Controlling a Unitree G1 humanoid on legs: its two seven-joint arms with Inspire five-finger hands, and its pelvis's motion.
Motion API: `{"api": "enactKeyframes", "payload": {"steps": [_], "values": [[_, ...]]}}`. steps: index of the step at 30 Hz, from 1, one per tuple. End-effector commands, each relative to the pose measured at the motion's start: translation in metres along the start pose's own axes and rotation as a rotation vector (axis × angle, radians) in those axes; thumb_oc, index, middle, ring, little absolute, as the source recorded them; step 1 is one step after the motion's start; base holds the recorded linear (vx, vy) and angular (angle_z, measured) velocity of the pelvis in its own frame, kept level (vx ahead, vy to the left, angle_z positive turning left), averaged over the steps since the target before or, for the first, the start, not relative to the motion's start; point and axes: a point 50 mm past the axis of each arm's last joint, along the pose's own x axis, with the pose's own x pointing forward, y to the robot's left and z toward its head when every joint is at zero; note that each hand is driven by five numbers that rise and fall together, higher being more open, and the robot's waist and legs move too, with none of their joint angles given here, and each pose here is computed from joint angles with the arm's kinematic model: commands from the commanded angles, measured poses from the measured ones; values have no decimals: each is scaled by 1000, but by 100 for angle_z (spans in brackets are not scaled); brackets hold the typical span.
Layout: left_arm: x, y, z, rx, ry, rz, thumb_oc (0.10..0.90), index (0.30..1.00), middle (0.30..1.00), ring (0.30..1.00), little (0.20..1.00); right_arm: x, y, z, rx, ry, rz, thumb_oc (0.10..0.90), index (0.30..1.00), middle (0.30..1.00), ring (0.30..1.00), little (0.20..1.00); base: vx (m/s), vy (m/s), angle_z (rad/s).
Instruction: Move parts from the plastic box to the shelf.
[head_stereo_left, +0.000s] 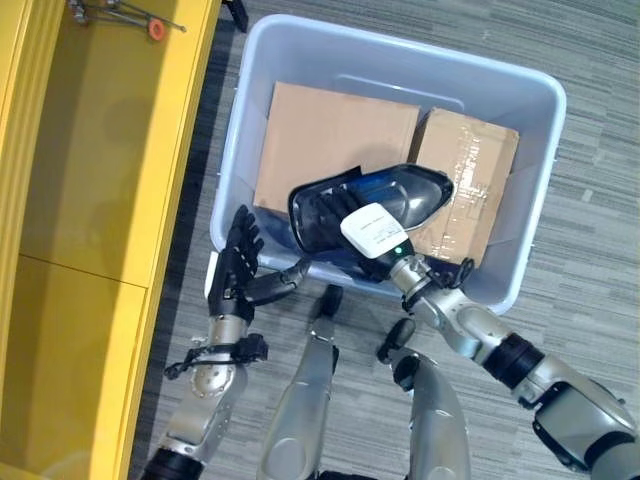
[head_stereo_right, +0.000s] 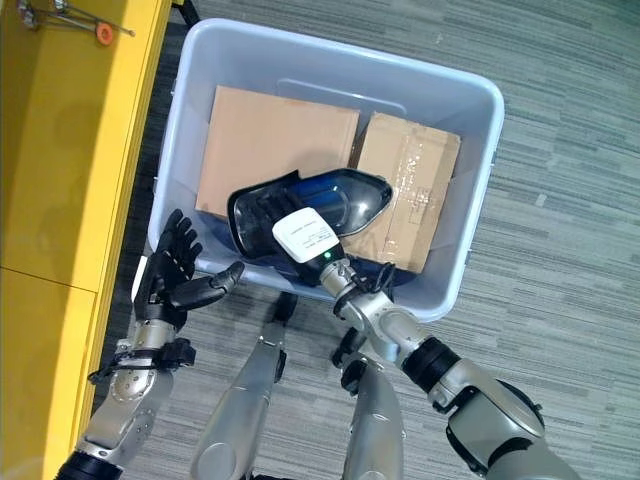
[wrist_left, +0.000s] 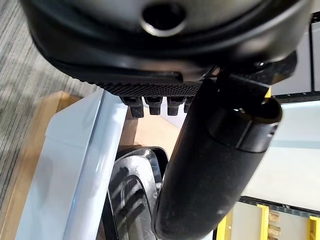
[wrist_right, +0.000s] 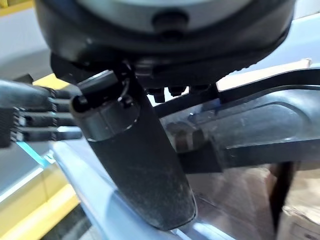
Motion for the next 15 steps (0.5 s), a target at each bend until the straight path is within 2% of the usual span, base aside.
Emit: {"api": "enactKeyframes", "payload": {"steps": [1, 10, 15], "values": [[-12, -7, 11, -27, -62, -9, 900, 1000, 1000, 1000, 1000, 3, -5, 10, -53, -64, -71, 900, 1000, 1000, 1000, 1000, -8, -14, 3], [-11, -11, 11, -29, -62, -38, 900, 1000, 1000, 1000, 1000, -1, 8, -29, -229, 41, 26, 900, 1000, 1000, 1000, 1000, 11, -22, 5], [-11, -14, 12, -38, -67, -39, 900, 1000, 1000, 1000, 1000, -6, 24, -44, -257, 124, 109, 900, 1000, 1000, 1000, 1000, 76, -35, 5]]}}
